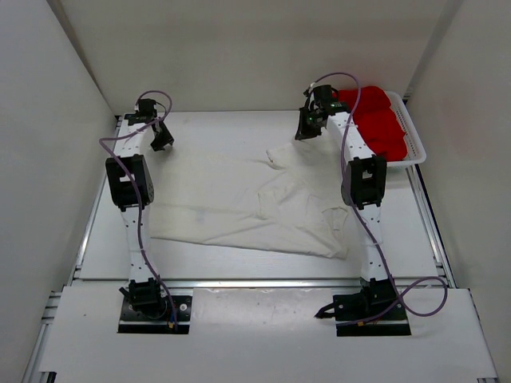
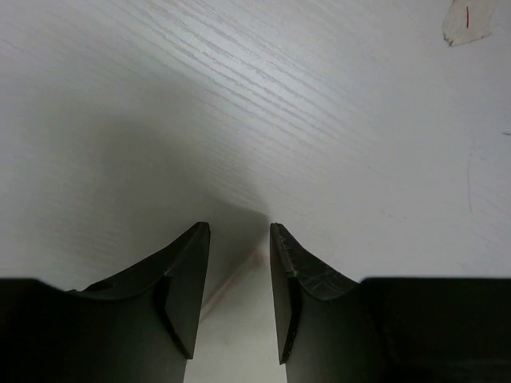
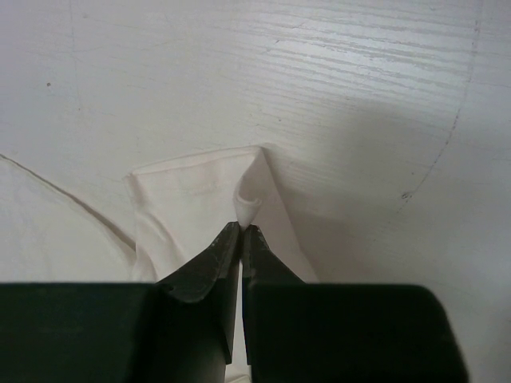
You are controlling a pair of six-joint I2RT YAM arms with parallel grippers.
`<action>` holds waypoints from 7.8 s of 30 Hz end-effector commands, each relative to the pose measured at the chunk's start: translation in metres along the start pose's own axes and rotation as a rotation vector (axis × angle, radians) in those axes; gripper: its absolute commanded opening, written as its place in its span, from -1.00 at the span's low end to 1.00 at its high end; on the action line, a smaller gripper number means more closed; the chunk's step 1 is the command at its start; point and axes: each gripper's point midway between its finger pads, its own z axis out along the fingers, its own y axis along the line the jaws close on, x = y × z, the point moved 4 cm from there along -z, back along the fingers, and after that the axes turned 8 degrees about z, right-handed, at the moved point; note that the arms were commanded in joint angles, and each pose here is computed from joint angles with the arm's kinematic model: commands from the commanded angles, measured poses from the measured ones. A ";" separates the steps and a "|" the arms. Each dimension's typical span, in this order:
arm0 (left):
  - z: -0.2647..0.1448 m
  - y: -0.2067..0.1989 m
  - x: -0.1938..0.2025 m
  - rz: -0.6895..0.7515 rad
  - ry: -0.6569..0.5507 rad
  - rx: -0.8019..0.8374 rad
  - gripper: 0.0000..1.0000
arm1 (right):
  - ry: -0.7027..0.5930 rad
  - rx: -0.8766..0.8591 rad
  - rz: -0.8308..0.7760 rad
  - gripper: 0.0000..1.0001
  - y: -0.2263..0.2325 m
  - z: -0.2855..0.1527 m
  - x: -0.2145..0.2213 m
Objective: Fold and stack the t-shirts
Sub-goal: Grap the side of the flattened tshirt furthest away from the robot with both arms, then fold the other side of the tshirt into a rectangle, then rotate the tshirt 90 degrees
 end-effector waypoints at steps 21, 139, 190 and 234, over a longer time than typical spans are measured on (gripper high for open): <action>-0.036 -0.011 -0.004 0.024 -0.020 -0.021 -1.00 | -0.095 0.001 -0.038 -1.00 0.011 -0.051 -0.029; -0.294 -0.118 0.235 -0.050 -0.132 0.910 -0.07 | 0.145 -0.303 -0.059 -0.69 0.164 -0.177 0.336; -0.209 -0.116 0.252 -0.122 -0.006 0.722 -0.01 | -0.316 0.136 0.246 -0.37 -0.048 -0.175 0.185; -0.273 -0.060 0.237 -0.111 -0.050 0.740 0.08 | 0.027 -0.059 0.098 -1.00 0.055 0.022 0.083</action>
